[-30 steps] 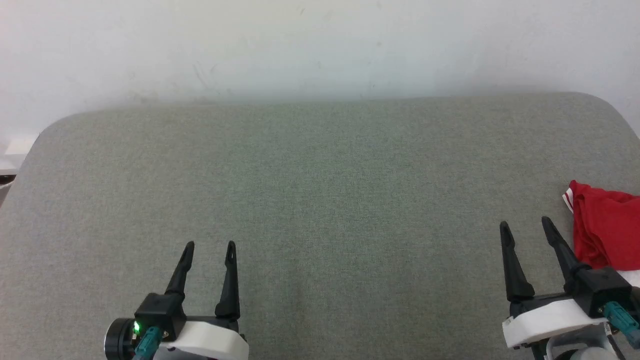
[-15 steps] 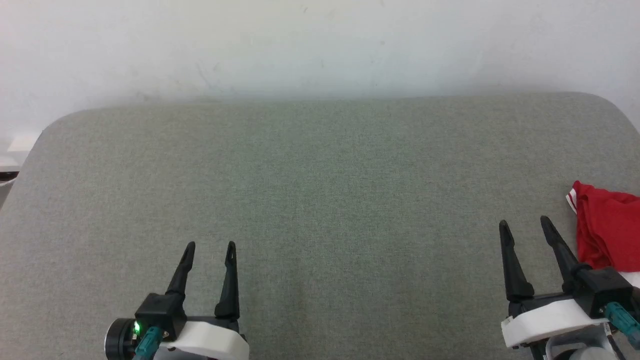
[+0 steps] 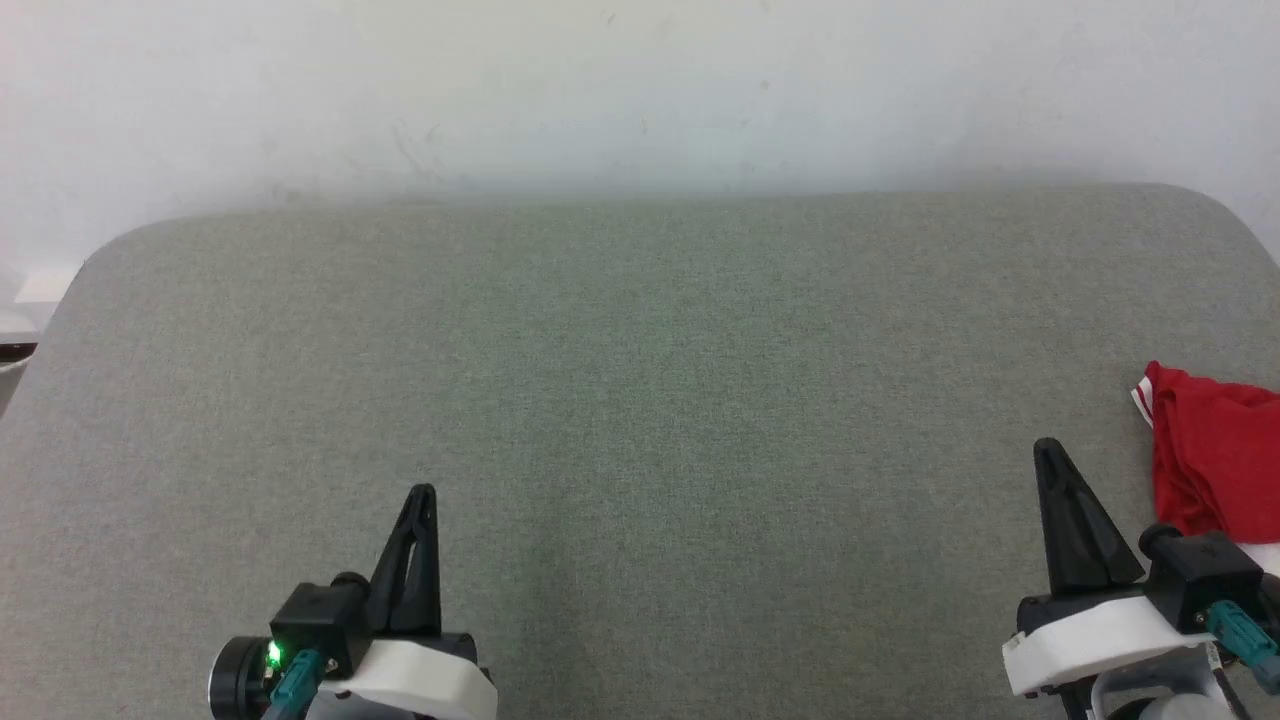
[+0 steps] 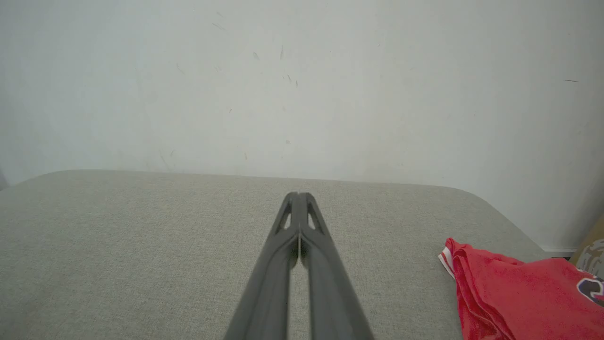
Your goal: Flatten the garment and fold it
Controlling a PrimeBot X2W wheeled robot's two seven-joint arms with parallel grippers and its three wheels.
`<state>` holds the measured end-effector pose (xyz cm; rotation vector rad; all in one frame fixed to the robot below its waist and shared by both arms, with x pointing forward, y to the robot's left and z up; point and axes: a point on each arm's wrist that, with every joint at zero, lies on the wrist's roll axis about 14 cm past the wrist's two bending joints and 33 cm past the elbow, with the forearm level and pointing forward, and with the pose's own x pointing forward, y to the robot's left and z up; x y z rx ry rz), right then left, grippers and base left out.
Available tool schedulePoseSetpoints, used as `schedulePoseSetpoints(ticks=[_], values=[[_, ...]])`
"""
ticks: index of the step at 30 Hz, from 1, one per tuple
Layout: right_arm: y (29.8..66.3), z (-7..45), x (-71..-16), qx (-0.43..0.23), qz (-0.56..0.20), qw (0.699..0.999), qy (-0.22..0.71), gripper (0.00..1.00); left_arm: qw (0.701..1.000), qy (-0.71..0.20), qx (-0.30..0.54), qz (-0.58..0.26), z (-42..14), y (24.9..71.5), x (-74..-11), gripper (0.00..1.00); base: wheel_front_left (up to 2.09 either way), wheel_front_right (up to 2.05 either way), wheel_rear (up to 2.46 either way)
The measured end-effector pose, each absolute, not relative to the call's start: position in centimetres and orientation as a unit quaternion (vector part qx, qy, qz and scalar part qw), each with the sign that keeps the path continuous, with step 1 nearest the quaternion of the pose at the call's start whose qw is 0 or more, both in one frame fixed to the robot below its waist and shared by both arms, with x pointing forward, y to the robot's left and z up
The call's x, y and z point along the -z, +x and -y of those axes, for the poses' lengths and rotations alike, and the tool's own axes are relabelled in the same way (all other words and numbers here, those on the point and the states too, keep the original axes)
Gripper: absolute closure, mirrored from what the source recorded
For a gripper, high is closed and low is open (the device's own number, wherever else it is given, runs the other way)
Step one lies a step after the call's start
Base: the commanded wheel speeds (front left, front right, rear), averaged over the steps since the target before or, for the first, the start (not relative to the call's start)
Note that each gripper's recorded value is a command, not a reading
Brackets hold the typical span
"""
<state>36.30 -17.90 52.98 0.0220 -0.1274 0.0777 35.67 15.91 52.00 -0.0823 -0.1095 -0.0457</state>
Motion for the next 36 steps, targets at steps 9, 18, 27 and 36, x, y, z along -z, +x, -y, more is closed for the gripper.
schedulePoseSetpoints(ticks=[9,18,27,36], values=[[36.32,17.8,-52.9,-0.04,0.059,0.997,0.01,1.0,0.998,-0.036,0.022,0.049,-16.03,35.73,-51.93,1.0,0.0,0.0,0.0],[36.36,17.6,-52.81,-0.043,0.053,0.998,0.006,1.0,0.998,-0.032,0.021,0.043,-16.13,35.81,-51.88,1.0,0.0,0.0,0.0],[36.4,17.43,-52.73,-0.046,0.046,0.998,0.005,1.0,0.999,-0.027,0.02,0.038,-16.22,35.91,-51.89,1.0,0.0,0.0,0.0],[36.44,17.24,-52.6,-0.049,0.04,0.998,0.002,1.0,0.999,-0.023,0.018,0.033,-16.35,35.97,-51.84,1.0,0.0,0.0,0.0]])
